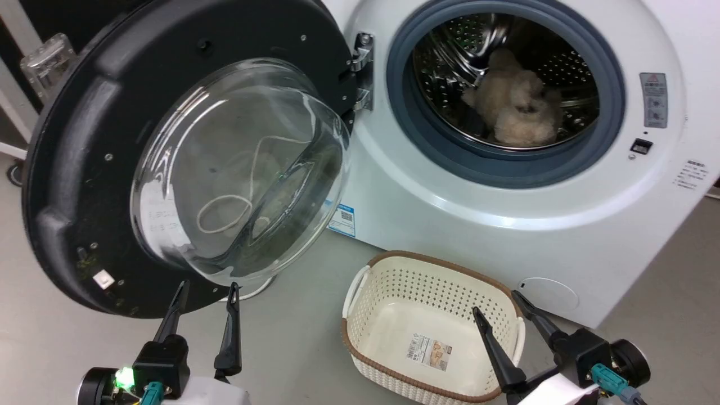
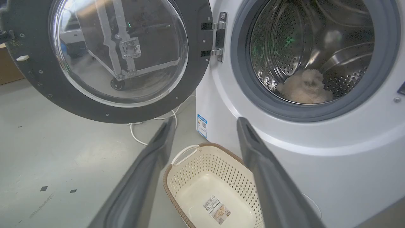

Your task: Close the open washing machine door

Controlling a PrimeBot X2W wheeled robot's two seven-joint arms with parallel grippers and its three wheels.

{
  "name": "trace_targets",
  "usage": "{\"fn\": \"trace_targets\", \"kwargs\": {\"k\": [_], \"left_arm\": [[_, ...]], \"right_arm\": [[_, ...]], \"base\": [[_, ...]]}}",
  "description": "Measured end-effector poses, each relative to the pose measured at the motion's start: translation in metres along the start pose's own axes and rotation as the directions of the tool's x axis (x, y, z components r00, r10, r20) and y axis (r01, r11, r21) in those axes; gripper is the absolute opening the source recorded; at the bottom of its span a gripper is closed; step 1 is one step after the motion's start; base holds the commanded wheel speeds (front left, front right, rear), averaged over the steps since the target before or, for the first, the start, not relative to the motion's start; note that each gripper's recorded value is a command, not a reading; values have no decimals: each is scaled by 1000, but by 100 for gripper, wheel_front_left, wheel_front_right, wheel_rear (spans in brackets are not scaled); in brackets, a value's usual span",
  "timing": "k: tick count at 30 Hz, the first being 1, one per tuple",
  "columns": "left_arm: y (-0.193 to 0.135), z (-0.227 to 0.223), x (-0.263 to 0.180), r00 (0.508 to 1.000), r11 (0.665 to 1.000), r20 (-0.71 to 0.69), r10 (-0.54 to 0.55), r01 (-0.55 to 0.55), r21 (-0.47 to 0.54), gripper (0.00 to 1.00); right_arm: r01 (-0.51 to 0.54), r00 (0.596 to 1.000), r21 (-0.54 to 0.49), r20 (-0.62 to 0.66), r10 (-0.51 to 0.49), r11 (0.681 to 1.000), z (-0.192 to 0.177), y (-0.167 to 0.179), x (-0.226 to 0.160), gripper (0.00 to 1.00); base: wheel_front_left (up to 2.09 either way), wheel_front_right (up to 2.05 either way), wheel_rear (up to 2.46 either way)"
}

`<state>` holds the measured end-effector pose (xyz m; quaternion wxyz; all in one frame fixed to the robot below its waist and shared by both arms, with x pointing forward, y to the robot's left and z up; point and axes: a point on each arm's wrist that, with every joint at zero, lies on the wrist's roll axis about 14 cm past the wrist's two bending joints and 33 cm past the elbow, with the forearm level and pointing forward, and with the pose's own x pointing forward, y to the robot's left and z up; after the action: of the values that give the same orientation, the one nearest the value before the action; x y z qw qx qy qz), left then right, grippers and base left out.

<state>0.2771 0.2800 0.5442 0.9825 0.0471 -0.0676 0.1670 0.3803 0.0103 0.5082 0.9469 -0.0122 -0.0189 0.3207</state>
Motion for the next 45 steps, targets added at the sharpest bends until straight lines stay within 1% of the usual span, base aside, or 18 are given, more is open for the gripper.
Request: {"fn": "trace_targets", "kwargs": {"k": [20, 21, 22, 23, 27, 31, 32, 33, 35, 37, 40, 42, 45], "left_arm": [[31, 3, -21, 995, 995, 27, 96, -96, 5, 100], [32, 4, -22, 994, 995, 31, 101, -101, 0, 70], [33, 4, -23, 994, 995, 34, 103, -103, 0, 3], [34, 5, -24, 994, 995, 34, 102, -102, 0, 0], [39, 8, -27, 992, 993, 48, 116, -116, -14, 0], [60, 27, -29, 979, 984, 111, 170, -164, -65, 0], [67, 34, -28, 973, 980, 135, 188, -177, -85, 0], [92, 61, -20, 951, 975, 222, 217, -200, -93, 0], [115, 81, -16, 923, 964, 284, 260, -234, -123, 0], [137, 95, -10, 895, 949, 325, 306, -259, -181, 0], [163, 106, 12, 882, 923, 322, 344, -254, -290, 0], [177, 108, 30, 889, 898, 286, 357, -243, -366, 0], [196, 102, 55, 904, 842, 201, 376, -243, -482, 0]], "right_arm": [[-138, 990, 9, 14, 138, 990, -4, 41, 17, 100], [-144, 989, 11, 14, 144, 990, -4, 43, 17, 100], [-149, 989, 11, 17, 149, 989, -4, 45, 18, 100], [-155, 988, 12, 18, 154, 988, -5, 46, 18, 100], [-171, 985, 15, 22, 170, 985, -5, 51, 21, 100], [-180, 983, 18, 22, 180, 983, -6, 54, 21, 100], [-179, 984, 21, 20, 179, 984, -8, 54, 21, 100], [-174, 985, 24, 8, 173, 985, -14, 51, 20, 100], [-173, 985, 23, 4, 173, 985, -17, 50, 20, 100], [-164, 987, 28, 4, 164, 986, -19, 47, 19, 100], [-135, 991, 30, -11, 135, 990, -25, 36, 15, 100], [-117, 993, 31, -21, 117, 993, -30, 29, 13, 100], [-94, 995, 35, -31, 95, 995, -35, 19, 12, 100]], "base": [[0, 0, 0], [0, 0, 0], [0, 0, 0], [0, 0, 0], [0, 0, 0], [0, 0, 0], [0, 0, 0], [0, 0, 0], [0, 0, 0], [0, 0, 0], [0, 0, 0], [0, 0, 0], [0, 0, 0]]}}
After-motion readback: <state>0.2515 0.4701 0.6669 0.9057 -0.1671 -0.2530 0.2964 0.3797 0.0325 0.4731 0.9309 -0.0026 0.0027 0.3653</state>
